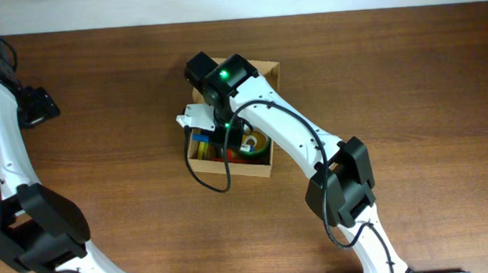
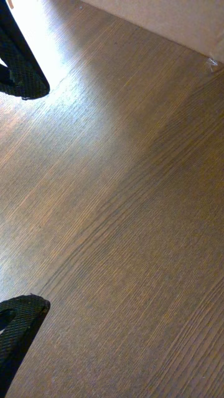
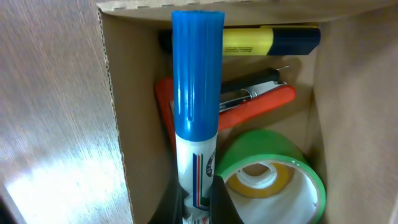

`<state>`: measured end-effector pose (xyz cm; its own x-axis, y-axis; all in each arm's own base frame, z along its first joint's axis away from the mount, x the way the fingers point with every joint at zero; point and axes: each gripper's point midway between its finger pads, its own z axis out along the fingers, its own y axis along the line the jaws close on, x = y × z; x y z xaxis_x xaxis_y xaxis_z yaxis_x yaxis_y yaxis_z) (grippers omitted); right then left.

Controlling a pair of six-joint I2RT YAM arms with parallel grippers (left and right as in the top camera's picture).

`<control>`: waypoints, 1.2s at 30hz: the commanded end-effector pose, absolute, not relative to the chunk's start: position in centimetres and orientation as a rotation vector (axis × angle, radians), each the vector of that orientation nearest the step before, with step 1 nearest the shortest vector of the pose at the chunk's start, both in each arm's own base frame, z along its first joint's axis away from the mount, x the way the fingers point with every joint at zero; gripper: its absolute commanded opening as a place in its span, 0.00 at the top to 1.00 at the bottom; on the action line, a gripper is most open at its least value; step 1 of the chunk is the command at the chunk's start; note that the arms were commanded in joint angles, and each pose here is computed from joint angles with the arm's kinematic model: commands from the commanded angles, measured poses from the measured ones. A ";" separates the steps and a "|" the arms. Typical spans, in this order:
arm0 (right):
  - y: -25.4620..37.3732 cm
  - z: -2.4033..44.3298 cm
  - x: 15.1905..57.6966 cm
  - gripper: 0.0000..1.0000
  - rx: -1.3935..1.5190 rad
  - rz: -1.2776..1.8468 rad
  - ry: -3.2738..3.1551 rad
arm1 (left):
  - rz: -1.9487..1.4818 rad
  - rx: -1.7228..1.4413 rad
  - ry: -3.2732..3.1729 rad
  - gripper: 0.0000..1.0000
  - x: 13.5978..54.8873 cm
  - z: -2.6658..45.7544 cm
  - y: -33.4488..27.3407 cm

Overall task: Pack container
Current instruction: 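Carry the blue-capped marker into the box and release it, then retract the right gripper and raise both arms to the box lid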

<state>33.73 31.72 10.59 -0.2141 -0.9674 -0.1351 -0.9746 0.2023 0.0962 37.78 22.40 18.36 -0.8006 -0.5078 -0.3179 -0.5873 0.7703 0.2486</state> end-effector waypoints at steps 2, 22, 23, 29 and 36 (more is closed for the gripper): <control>32.0 9.2 32.8 0.96 -1.959 0.307 2.436 | 0.502 -0.845 2.734 0.00 37.6 18.6 22.6; 30.8 8.1 33.2 0.71 -1.904 0.255 2.487 | 0.502 -0.845 2.734 0.00 37.6 18.6 22.6; 30.6 8.8 33.6 0.71 -1.889 0.229 2.474 | 0.502 -0.845 2.735 0.00 37.6 18.5 22.6; 29.7 12.3 34.9 0.66 -1.794 0.146 2.446 | 0.502 -0.845 2.734 0.00 37.6 18.6 22.6; 26.0 18.5 38.1 0.96 -1.426 -0.077 2.467 | 0.502 -0.845 2.735 0.00 37.6 18.5 22.6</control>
